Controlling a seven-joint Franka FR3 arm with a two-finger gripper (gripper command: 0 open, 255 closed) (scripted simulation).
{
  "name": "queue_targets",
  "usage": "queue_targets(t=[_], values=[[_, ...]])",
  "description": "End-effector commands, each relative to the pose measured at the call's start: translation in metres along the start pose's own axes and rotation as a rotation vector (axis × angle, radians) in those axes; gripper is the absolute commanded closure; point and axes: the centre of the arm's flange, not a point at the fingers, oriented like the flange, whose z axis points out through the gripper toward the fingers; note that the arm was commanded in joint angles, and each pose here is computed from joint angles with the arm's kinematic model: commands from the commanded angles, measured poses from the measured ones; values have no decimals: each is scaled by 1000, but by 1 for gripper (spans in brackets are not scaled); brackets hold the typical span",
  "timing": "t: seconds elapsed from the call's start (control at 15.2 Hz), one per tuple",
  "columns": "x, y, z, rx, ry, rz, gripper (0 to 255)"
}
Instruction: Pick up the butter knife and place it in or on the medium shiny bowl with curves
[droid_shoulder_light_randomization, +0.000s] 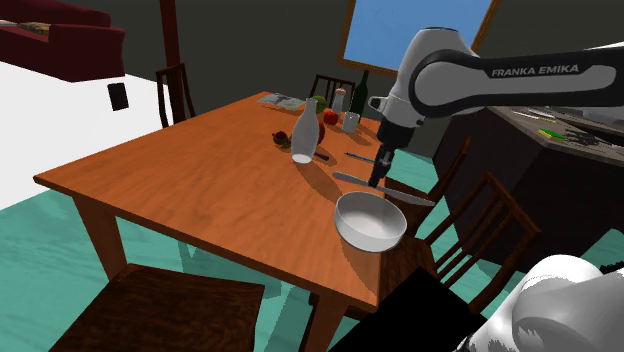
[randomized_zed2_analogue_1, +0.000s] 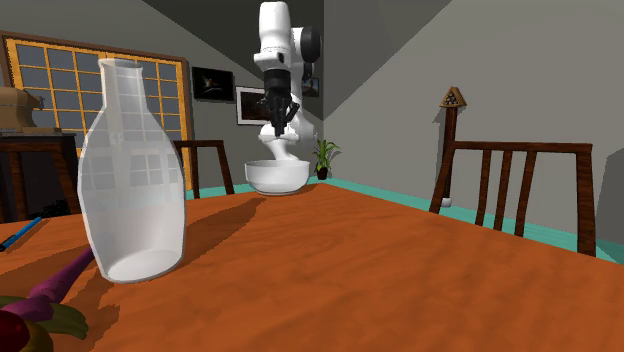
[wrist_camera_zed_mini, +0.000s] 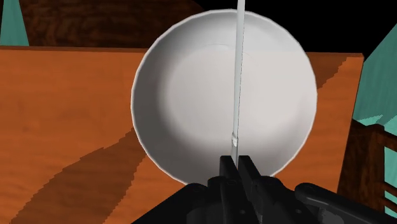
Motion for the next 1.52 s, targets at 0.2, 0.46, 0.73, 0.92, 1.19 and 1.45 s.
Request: queue_targets(t=[0.2, 0.46, 0.73, 0.92, 1.19, 1.45], values=[[-1, 0, 27, 0, 0, 0, 255], [-2, 0, 48, 0, 0, 0, 255], [-3, 0, 62, 0, 0, 0, 255], [-3, 0, 62, 0, 0, 0, 255], [-3, 0, 62, 0, 0, 0, 255], [-3, 0, 62, 0, 0, 0, 0]])
